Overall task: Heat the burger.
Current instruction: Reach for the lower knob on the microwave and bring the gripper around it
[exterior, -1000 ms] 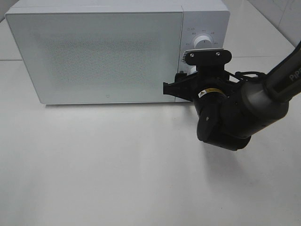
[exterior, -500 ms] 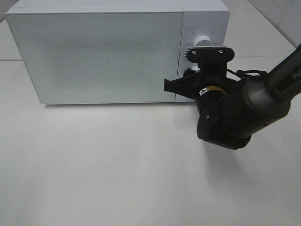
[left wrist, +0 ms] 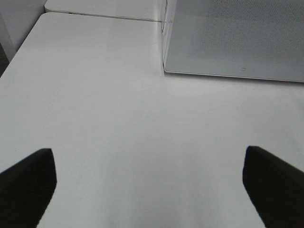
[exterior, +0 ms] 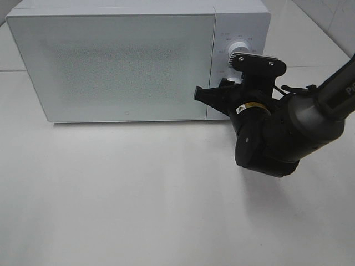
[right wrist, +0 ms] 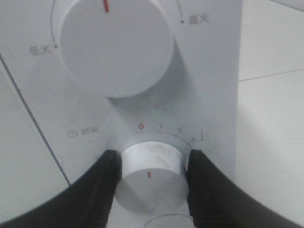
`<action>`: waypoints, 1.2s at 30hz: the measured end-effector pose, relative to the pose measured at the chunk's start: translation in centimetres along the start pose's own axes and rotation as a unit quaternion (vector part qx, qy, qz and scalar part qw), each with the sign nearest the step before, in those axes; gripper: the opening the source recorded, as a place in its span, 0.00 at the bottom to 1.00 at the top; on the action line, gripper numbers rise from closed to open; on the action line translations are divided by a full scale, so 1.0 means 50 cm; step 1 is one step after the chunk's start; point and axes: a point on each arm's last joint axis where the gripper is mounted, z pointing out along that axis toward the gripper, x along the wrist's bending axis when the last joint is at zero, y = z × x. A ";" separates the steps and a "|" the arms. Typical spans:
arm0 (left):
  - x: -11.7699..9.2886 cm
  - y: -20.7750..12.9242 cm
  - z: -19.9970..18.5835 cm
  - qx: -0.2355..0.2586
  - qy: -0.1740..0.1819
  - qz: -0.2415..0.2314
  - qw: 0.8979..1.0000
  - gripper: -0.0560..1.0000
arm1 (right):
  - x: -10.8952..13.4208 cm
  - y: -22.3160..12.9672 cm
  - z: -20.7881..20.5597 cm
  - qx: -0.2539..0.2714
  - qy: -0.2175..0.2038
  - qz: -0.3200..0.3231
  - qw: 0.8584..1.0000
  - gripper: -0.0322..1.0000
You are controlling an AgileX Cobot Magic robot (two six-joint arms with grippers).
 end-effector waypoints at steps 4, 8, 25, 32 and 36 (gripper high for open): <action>0.000 0.000 0.000 0.000 0.000 0.000 1.000 0.99 | -0.001 -0.001 -0.001 0.000 0.004 0.063 0.998 0.47; 0.000 0.000 0.000 0.000 0.000 0.000 1.000 0.99 | -0.004 -0.002 -0.001 0.002 0.012 0.186 0.983 0.47; 0.000 0.000 0.000 0.000 0.000 0.000 1.000 0.99 | -0.006 -0.005 -0.003 0.012 0.018 0.505 0.863 0.47; 0.000 0.000 0.000 0.000 0.000 0.000 1.000 0.99 | -0.006 -0.005 -0.002 0.016 0.018 0.612 0.790 0.47; 0.000 0.000 0.000 0.000 0.000 0.000 1.000 0.99 | -0.006 -0.006 -0.003 0.018 0.018 0.637 0.771 0.47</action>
